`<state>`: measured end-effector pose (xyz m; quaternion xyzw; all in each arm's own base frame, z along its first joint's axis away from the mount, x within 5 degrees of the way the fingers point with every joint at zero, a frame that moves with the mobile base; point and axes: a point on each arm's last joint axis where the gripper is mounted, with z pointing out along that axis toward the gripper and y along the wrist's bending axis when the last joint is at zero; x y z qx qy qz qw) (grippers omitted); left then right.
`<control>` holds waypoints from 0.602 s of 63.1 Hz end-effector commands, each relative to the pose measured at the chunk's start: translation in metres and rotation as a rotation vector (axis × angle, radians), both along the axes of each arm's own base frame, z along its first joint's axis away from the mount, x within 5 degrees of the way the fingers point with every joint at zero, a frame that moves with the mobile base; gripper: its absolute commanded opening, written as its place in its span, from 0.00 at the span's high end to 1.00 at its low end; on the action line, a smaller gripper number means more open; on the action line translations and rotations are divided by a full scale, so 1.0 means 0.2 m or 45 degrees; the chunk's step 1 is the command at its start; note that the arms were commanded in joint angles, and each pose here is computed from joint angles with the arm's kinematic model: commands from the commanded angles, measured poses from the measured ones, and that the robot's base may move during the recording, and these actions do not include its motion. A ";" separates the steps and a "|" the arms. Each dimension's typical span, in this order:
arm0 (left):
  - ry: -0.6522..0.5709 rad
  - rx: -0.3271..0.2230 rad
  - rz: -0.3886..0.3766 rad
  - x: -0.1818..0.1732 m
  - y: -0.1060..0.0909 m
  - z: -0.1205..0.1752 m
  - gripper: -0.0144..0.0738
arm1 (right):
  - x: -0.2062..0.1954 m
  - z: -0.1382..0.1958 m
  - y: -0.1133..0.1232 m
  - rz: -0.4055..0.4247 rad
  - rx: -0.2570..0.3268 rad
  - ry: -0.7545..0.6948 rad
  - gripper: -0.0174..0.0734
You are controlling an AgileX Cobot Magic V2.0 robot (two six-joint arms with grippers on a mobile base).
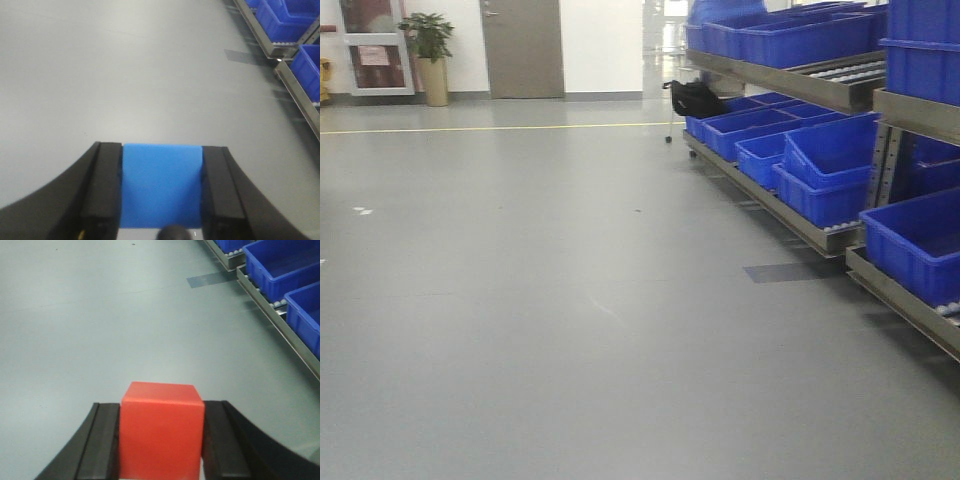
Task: Sort and place red and blue blocks on shelf
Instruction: 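Drive the base across the floor toward the shelf of blue bins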
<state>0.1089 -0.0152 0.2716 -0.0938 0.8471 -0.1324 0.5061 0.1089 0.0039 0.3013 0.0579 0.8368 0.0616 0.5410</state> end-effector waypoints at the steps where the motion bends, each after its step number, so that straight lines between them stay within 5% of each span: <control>1: -0.143 -0.026 0.012 0.02 0.00 0.08 0.70 | 0.01 0.07 0.00 -0.009 -0.010 -0.128 0.75; 38: -0.143 -0.026 0.012 0.02 0.00 0.08 0.70 | 0.01 0.07 0.00 -0.009 -0.010 -0.128 0.75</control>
